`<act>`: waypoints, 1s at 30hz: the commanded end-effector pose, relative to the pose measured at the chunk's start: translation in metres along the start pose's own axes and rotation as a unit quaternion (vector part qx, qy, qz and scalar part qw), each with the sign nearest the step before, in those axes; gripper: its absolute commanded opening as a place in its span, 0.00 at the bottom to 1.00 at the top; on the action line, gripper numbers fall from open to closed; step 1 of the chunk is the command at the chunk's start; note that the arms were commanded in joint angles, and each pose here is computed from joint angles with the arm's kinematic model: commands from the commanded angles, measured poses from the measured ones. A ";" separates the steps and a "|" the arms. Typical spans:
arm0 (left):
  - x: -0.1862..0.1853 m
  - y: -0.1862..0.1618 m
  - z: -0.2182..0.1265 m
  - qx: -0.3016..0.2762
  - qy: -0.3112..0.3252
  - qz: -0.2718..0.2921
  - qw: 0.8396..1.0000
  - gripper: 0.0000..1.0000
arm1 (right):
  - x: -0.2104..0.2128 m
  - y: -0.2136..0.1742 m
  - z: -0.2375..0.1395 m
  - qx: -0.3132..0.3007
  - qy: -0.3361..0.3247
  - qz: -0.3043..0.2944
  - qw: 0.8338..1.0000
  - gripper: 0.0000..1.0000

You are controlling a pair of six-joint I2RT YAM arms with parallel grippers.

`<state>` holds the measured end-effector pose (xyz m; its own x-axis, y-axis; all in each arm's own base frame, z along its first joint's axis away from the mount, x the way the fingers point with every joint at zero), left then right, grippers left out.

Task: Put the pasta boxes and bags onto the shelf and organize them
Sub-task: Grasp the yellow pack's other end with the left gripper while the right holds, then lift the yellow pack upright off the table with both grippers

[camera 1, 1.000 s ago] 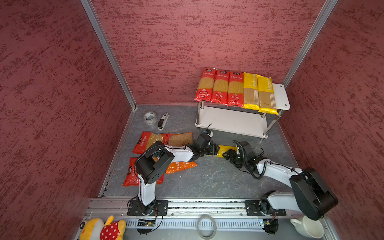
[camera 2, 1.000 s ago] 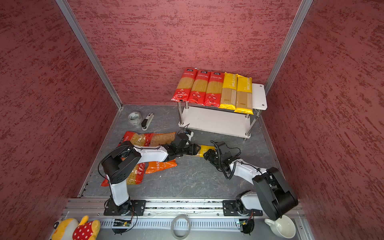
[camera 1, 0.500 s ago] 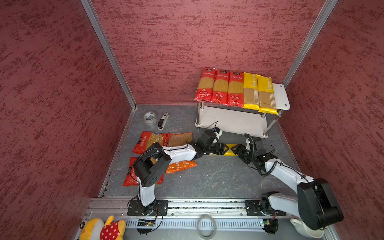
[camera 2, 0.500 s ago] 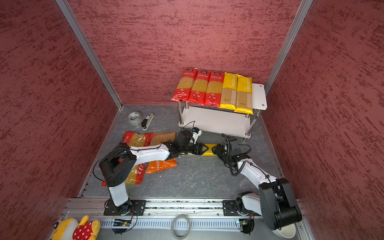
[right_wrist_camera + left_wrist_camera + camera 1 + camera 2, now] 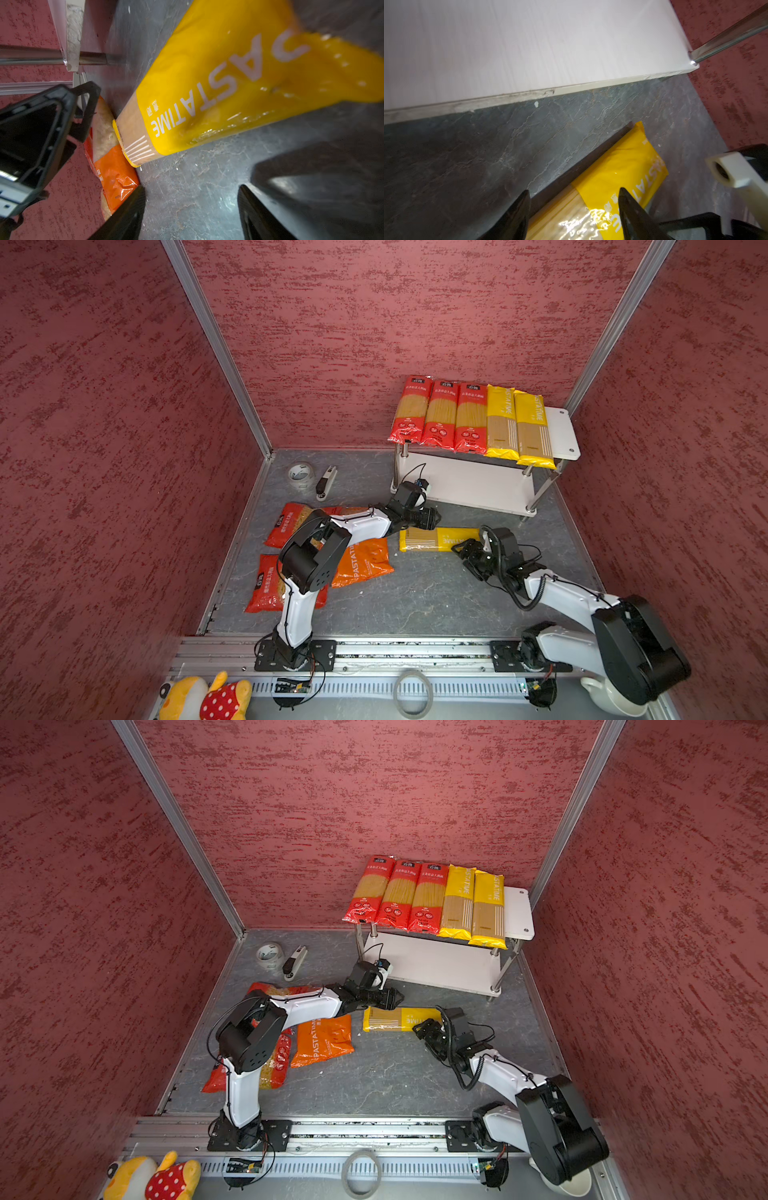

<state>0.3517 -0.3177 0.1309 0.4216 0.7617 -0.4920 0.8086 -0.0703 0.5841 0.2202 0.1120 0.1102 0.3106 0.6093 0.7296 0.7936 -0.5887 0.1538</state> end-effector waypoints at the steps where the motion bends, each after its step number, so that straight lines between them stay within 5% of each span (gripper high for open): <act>1: 0.008 -0.004 0.008 0.019 0.012 -0.004 1.000 0.67 | 0.010 0.004 0.005 -0.014 0.026 0.017 0.999 0.72; 8: -0.006 -0.054 0.011 0.072 -0.018 -0.044 0.996 0.66 | 0.002 0.004 0.011 -0.017 0.012 0.027 0.999 0.73; 16: -0.062 -0.102 -0.017 0.100 -0.106 -0.079 0.986 0.66 | -0.004 0.002 0.006 -0.024 0.004 0.031 0.999 0.73; 30: -0.032 -0.087 -0.006 0.082 -0.077 -0.113 0.987 0.65 | -0.025 0.019 -0.011 -0.039 -0.053 -0.046 0.997 0.71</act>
<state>0.2602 -0.3249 0.1050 0.2765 0.6795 -0.6796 0.9356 -0.0288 0.3519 0.2203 0.0843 0.1044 0.3394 0.6536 0.6764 0.7590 -0.6151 0.2135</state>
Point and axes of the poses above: each gripper's point midway between its finger pads, its own z axis out along the fingers, its own x axis along the line the jaws close on, y = z × x, the point moved 9 cm from there along -z, back along the fingers, and after that the axes turned 5 degrees about -z, right-handed, at the moved point
